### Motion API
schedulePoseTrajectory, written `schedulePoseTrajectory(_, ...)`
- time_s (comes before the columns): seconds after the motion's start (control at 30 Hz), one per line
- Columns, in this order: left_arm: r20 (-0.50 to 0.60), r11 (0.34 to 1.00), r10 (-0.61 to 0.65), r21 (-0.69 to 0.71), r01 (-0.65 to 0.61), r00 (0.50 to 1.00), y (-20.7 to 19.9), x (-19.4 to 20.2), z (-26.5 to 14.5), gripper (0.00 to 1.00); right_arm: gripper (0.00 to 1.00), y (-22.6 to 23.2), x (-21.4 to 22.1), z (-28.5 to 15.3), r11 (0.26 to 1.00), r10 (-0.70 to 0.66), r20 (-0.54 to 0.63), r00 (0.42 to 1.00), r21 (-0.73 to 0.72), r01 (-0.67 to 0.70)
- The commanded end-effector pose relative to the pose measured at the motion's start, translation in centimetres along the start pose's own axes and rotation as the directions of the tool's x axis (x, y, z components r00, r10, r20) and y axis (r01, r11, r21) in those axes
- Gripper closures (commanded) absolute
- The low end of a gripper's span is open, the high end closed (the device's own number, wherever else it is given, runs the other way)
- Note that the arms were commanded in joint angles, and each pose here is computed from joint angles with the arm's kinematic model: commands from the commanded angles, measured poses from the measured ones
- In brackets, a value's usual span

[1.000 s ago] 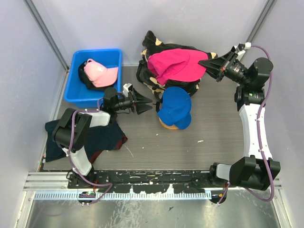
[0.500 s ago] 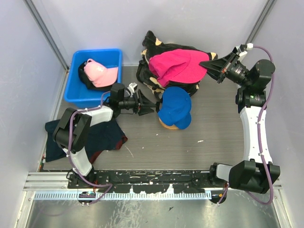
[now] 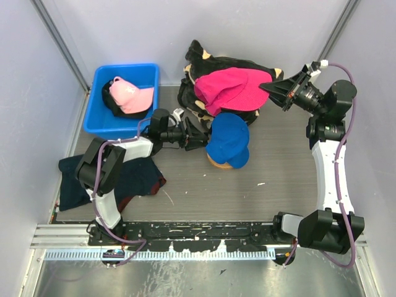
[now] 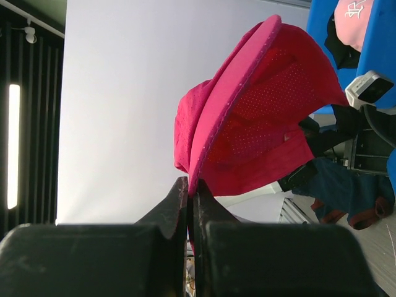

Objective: Stack the hats

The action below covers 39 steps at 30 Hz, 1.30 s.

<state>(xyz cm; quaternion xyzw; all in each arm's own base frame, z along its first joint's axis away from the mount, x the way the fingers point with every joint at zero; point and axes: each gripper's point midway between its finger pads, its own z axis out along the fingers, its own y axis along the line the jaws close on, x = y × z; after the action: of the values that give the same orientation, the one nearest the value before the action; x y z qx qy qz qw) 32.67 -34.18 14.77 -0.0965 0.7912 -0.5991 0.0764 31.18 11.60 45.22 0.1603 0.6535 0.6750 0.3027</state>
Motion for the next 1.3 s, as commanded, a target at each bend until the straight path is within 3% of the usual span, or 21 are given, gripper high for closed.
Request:
schedulePoseTrajectory(0.0, 0.019, 0.999, 0.040, 0.032, -0.041, 0.999, -1.6, -0.9, 1.4, 0.43, 0.99, 2.0, 1.3, -0.7, 0.995, -0.087, -0.007, 0.996, -0.041, 0.087)
schedulePoseTrajectory(0.1, 0.023, 0.999, 0.034, 0.030, -0.035, 0.999, -1.6, -1.1, 2.1, 0.46, 0.99, 2.0, 1.4, -0.7, 0.995, -0.087, -0.009, 0.996, -0.045, 0.087)
schedulePoseTrajectory(0.2, 0.034, 1.000, 0.019, 0.023, -0.020, 0.999, -1.4, -1.4, 2.4, 0.68, 0.99, 1.7, 1.6, -0.7, 0.996, -0.083, -0.015, 0.996, -0.042, 0.082)
schedulePoseTrajectory(0.33, 0.041, 1.000, -0.001, 0.005, 0.001, 0.999, -0.3, -1.1, 2.3, 0.85, 0.99, 0.5, 2.3, -0.5, 0.998, -0.059, -0.038, 0.998, -0.029, 0.058)
schedulePoseTrajectory(0.43, 0.035, 1.000, -0.021, -0.021, 0.022, 0.999, 1.3, -0.4, 2.0, 0.91, 0.99, -1.3, 3.3, -0.3, 0.999, -0.034, -0.050, 0.998, 0.004, 0.034)
schedulePoseTrajectory(0.77, 0.027, 0.985, -0.127, -0.118, 0.129, 0.992, 8.5, 1.9, 1.7, 0.96, 0.99, -5.9, 5.0, -0.6, 0.997, 0.032, -0.077, 0.997, 0.077, -0.026)
schedulePoseTrajectory(1.27, 0.014, 0.988, -0.143, -0.054, 0.143, 0.990, 6.4, 0.8, 3.1, 0.96, 0.99, -12.1, 6.2, 0.0, 0.982, 0.092, -0.116, 0.989, 0.178, -0.071)
